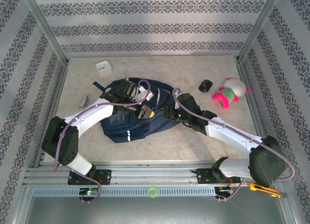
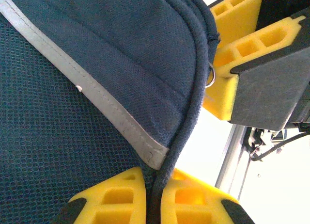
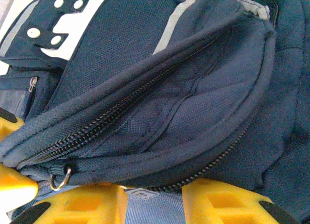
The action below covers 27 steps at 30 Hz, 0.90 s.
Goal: Pack the student bag
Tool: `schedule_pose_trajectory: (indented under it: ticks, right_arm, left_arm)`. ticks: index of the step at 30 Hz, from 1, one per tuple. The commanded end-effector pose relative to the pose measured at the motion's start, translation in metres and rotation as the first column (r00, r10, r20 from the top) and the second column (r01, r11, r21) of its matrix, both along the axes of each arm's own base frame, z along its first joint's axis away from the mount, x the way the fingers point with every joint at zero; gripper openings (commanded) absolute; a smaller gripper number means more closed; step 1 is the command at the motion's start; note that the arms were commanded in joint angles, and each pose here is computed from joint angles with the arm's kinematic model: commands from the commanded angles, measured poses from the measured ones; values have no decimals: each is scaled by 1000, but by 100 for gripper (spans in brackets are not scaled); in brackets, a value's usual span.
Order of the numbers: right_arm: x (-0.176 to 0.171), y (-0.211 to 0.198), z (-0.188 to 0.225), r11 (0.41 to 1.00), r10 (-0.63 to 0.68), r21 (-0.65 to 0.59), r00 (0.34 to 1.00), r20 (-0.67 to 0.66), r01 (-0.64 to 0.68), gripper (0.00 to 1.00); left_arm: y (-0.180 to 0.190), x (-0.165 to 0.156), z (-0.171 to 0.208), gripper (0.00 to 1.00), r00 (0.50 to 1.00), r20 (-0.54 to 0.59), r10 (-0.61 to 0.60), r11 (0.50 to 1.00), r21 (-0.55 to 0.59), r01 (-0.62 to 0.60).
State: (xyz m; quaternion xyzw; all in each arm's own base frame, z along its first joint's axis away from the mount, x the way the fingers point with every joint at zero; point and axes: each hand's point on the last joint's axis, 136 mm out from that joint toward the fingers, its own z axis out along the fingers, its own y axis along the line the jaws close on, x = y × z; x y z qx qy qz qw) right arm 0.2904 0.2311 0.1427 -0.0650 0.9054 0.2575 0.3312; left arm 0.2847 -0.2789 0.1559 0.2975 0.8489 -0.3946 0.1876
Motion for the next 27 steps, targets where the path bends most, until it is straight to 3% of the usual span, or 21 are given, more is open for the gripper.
schedule_pose_trajectory:
  ticks: [1, 4, 7, 12, 16, 21, 24, 27]
  right_arm:
    - [14, -1, 4, 998, 10, -61, 996, 87, -5, 35]
    - [14, 4, 8, 995, 25, -102, 993, 115, -13, 30]
    - [20, -23, 2, 976, -118, -171, 987, 108, 135, 21]
    - [16, -45, 0, 973, -190, -112, 977, 101, 201, 22]
    - [9, -23, 4, 999, -23, -19, 992, 124, 26, 26]
    - [4, 10, 2, 982, 183, 29, 976, 117, -187, 25]
    - [4, 19, 4, 967, 248, 29, 962, 118, -253, 13]
    - [6, 9, 3, 974, 226, -3, 969, 103, -227, 1]
  left_arm:
    - [2, -25, 4, 0, 993, -112, -44, 999, -15, 43]
    - [1, -25, 3, 0, 993, -113, -42, 999, -15, 40]
    - [1, -23, 3, 0, 993, -111, -36, 999, -15, 34]
    - [3, -23, 0, 0, 993, -110, -31, 1000, -3, 31]
    - [1, -23, 0, 0, 992, -118, -36, 999, -9, 36]
    - [-1, -22, 2, 0, 993, -115, -40, 999, -20, 38]
    - [1, -22, 1, 0, 993, -108, -37, 999, -11, 36]
    - [9, -19, -6, 0, 996, -92, -16, 998, 55, 21]
